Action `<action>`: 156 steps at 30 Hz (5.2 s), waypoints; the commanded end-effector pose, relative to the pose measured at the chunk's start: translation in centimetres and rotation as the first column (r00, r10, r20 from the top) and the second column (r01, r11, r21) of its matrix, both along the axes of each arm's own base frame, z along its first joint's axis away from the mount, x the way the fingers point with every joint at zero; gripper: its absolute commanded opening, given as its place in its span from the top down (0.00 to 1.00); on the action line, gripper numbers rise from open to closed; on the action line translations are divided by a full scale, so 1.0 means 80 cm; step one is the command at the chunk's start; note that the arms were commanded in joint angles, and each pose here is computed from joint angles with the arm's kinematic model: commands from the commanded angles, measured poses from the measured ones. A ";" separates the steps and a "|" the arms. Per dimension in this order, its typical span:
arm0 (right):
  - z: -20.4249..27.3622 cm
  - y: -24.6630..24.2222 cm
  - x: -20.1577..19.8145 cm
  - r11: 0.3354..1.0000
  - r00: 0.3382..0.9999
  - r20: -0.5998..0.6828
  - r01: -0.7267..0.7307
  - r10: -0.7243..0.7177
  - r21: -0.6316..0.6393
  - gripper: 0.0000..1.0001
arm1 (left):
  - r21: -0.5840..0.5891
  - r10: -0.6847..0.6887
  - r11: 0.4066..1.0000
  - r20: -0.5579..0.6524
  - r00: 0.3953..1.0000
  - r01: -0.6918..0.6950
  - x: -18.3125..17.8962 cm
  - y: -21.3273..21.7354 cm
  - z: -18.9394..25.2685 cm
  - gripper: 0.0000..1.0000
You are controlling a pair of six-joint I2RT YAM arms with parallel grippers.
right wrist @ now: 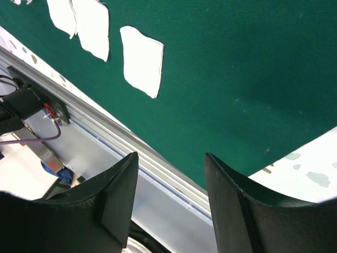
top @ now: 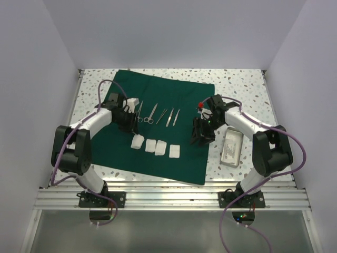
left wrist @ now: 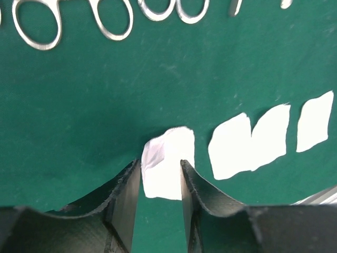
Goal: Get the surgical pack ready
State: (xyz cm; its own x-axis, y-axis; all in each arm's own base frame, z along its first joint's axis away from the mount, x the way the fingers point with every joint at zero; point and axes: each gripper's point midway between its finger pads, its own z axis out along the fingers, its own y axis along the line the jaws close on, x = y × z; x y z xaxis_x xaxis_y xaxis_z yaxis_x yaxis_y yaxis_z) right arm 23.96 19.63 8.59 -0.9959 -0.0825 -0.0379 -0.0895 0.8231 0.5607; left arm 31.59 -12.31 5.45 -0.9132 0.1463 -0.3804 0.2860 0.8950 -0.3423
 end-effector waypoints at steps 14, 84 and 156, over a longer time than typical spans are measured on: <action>0.009 0.002 0.002 1.000 0.999 0.028 -0.021 0.021 0.004 0.43 | 0.000 -0.045 0.999 -0.050 0.998 0.045 -0.015 -0.002 -0.035 0.54; 0.017 -0.007 -0.007 1.000 0.997 0.073 -0.006 0.007 -0.012 0.43 | 0.411 0.248 0.845 0.265 0.932 -0.342 -0.070 -0.051 0.039 0.46; 0.005 -0.019 -0.039 1.000 0.998 0.055 -0.025 0.026 -0.015 0.42 | 0.692 0.104 0.669 0.273 0.956 -0.270 -0.066 -0.033 -0.049 0.66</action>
State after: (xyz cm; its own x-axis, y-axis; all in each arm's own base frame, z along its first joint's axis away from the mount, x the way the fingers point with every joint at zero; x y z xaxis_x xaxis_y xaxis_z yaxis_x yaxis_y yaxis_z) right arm 20.90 18.03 8.44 -0.9948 -0.0839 -0.0580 -0.1019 0.8373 0.5372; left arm 25.98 -15.68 2.07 -0.8759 0.2877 -0.3873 0.0855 0.8826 0.4623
